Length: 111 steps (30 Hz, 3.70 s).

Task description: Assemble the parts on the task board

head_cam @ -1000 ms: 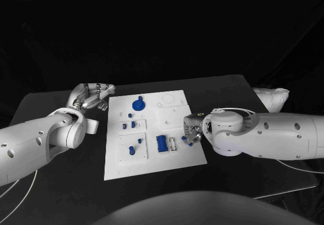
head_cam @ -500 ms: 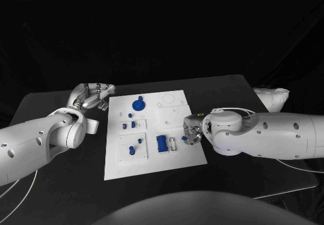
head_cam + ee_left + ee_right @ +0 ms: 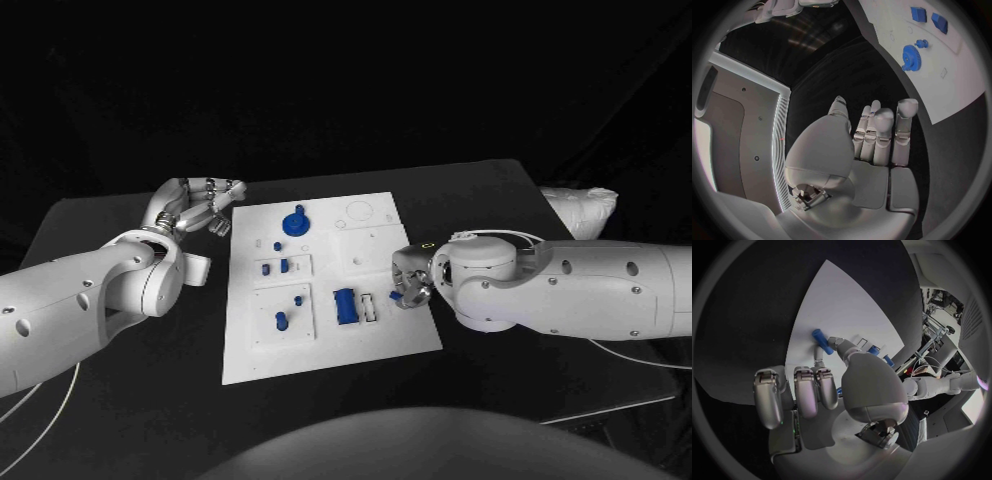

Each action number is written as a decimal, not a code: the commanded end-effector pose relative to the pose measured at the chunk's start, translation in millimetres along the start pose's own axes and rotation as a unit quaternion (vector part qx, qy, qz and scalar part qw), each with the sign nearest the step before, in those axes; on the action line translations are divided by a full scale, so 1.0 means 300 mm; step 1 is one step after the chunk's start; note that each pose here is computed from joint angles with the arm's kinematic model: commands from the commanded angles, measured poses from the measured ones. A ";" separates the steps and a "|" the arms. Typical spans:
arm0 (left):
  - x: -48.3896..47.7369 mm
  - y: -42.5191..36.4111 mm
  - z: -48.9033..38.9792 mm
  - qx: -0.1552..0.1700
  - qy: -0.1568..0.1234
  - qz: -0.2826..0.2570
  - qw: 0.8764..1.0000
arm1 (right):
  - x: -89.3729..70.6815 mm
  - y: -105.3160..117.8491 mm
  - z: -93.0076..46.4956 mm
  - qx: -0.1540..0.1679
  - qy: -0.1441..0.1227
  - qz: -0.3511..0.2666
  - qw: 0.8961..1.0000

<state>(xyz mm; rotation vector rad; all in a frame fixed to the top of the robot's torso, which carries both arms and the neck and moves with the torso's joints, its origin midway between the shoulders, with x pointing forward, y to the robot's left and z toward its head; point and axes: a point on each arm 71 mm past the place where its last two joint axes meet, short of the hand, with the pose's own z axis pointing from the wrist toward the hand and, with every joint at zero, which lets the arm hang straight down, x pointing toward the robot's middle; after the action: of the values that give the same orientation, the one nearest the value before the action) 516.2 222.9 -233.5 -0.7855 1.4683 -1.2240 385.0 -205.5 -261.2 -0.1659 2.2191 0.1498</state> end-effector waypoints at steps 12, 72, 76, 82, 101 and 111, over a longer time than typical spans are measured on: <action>0.002 -0.005 -0.001 0.005 0.006 -0.003 1.000 | 0.028 -0.050 -0.023 0.070 -0.003 0.058 0.996; 0.012 -0.004 0.005 0.004 0.009 -0.004 1.000 | 0.012 -0.027 -0.024 0.045 0.080 0.375 0.923; 0.013 -0.004 0.005 0.004 0.010 -0.004 1.000 | 0.018 -0.022 -0.019 0.048 0.096 0.390 0.914; 0.013 -0.004 0.005 0.004 0.010 -0.004 1.000 | 0.021 -0.017 -0.007 0.051 0.108 0.404 0.907; 0.014 -0.004 0.005 0.004 0.010 -0.005 1.000 | 0.018 -0.012 0.009 0.055 0.108 0.424 0.898; 0.015 -0.004 0.005 0.004 0.010 -0.005 1.000 | 0.020 -0.011 0.013 0.059 0.114 0.436 0.891</action>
<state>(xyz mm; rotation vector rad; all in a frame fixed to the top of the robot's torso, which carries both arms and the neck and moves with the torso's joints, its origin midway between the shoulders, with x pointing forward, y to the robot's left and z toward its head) 516.7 221.0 -234.3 -0.7850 1.4721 -1.2265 385.2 -209.4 -268.2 0.9211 2.3694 0.4834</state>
